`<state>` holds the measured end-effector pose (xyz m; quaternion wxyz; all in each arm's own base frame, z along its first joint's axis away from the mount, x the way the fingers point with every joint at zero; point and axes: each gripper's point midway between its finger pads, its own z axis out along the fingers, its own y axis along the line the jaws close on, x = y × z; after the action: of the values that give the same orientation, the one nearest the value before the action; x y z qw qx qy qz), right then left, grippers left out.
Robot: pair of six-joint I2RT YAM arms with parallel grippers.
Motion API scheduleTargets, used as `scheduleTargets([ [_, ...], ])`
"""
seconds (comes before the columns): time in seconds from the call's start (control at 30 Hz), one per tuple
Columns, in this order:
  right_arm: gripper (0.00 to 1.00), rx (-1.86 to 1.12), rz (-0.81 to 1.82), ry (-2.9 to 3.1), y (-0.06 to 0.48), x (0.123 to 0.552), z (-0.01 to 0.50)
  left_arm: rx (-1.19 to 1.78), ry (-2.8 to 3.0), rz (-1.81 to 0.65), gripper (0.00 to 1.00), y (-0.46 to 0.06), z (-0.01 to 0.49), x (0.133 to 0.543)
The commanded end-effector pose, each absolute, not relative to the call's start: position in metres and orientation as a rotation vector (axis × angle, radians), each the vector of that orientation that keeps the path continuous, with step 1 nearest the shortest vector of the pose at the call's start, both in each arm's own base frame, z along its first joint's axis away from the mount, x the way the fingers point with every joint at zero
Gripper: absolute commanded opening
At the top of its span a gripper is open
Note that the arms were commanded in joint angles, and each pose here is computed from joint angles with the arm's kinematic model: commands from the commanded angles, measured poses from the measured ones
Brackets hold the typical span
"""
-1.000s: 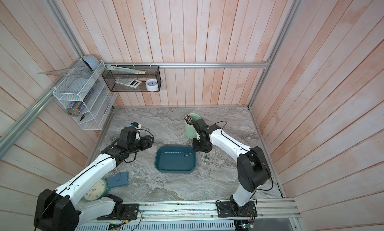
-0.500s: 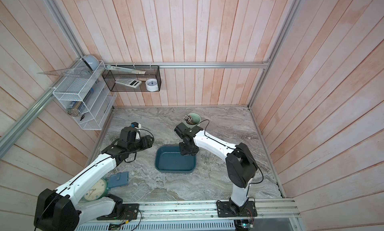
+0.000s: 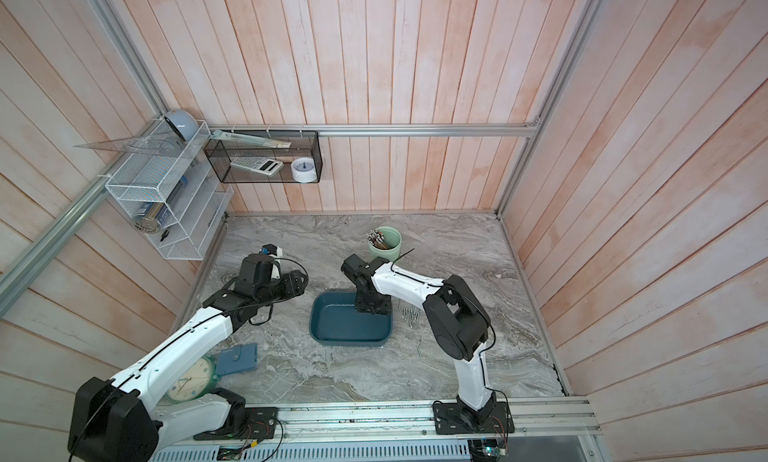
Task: Take out the screws from the storage box
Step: Pick up the screw from the storage box.
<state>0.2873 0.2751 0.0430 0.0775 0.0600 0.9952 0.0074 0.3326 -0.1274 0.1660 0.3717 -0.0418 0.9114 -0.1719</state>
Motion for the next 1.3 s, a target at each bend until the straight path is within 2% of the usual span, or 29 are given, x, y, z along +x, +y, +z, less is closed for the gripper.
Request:
scheduleTargets([
  [0.0,0.48,0.311,-0.049,2.938,0.269,0.293,0.045,-0.108,2.316,-0.466,0.77,-0.13,0.177,0.336],
  [0.47,0.48,0.412,-0.034,2.944,0.276,0.296,0.026,-0.109,2.318,-0.459,0.77,-0.129,0.176,0.336],
  [0.6,0.46,0.424,-0.051,2.961,0.274,0.293,0.02,-0.109,2.314,-0.459,0.77,-0.129,0.177,0.336],
  [1.07,0.29,0.428,-0.069,3.0,0.272,0.286,0.006,-0.111,2.315,-0.454,0.77,-0.128,0.177,0.336],
  [1.17,0.19,0.413,-0.087,3.008,0.27,0.284,0.007,-0.11,2.312,-0.455,0.77,-0.128,0.177,0.336],
  [1.27,0.13,0.413,-0.105,3.017,0.268,0.282,0.007,-0.11,2.312,-0.456,0.77,-0.128,0.177,0.336],
])
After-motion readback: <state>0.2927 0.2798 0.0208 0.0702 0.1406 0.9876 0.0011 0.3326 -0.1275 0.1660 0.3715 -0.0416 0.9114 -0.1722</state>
